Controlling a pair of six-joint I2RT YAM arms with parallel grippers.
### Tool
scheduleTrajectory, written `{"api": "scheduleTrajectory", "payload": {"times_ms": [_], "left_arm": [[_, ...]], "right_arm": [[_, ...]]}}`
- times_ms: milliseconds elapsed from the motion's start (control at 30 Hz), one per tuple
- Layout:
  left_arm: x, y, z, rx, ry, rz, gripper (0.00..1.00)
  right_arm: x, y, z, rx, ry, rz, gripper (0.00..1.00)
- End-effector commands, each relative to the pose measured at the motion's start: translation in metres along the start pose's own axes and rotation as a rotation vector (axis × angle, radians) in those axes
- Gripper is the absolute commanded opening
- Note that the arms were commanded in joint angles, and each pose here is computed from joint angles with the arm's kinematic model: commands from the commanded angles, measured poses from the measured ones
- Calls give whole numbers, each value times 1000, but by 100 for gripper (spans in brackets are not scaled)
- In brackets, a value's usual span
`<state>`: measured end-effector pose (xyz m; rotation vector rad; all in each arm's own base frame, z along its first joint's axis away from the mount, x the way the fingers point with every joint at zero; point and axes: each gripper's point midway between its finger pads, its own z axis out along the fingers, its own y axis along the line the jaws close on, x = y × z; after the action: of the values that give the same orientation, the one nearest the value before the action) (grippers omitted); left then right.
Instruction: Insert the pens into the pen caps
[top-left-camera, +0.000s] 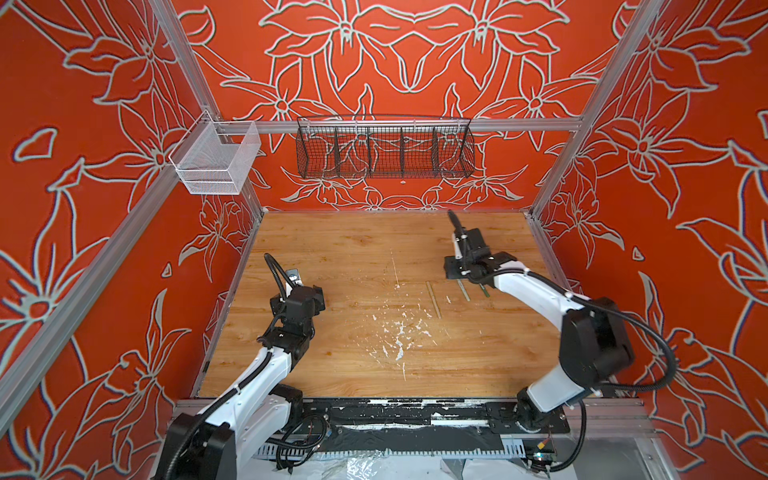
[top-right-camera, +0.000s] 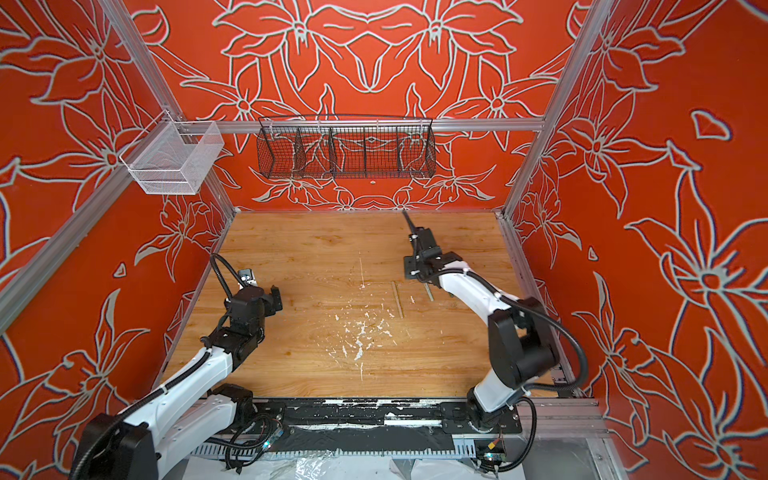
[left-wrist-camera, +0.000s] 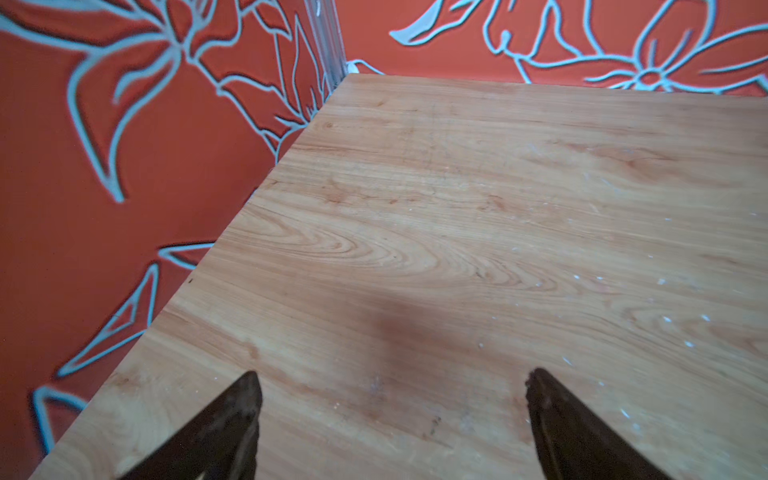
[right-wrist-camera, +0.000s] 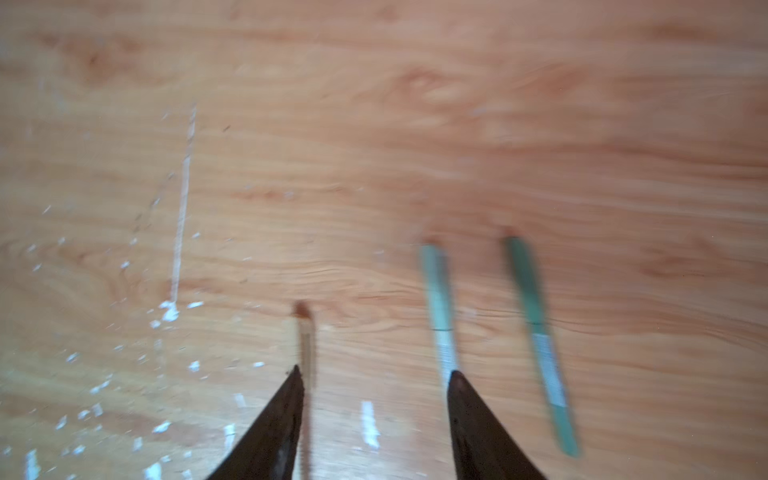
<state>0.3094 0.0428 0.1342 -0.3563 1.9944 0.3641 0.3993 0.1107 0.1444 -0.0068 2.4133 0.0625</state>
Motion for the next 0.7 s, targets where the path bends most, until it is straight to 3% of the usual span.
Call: {"api": "scheduleTrajectory", "payload": {"times_ms": [0, 100, 200, 333, 433, 567, 600, 633, 667], "left_arm": [[-10, -5, 16, 38, -71, -25, 97], [-2, -17, 24, 119, -72, -37, 97], [6, -26, 31, 160, -54, -15, 97], [18, -46, 43, 234, -13, 47, 97], [23, -48, 53, 258, 46, 41, 97], [23, -46, 55, 255, 48, 30, 97], [23, -46, 55, 256, 51, 29, 97], [23, -46, 55, 256, 52, 29, 97], [24, -46, 55, 256, 51, 30, 97]], "right_arm": [[8, -70, -10, 257, -95, 15, 57], [20, -109, -20, 405, -202, 20, 58], [33, -132, -15, 460, -296, 35, 58], [37, -136, 7, 443, -324, -29, 57], [34, -123, 17, 350, -383, -81, 54], [56, -120, -5, 276, -530, -43, 57], [61, -117, -5, 247, -564, -57, 83], [57, -115, -6, 243, -620, -70, 97], [56, -116, -2, 270, -589, -74, 97]]}}
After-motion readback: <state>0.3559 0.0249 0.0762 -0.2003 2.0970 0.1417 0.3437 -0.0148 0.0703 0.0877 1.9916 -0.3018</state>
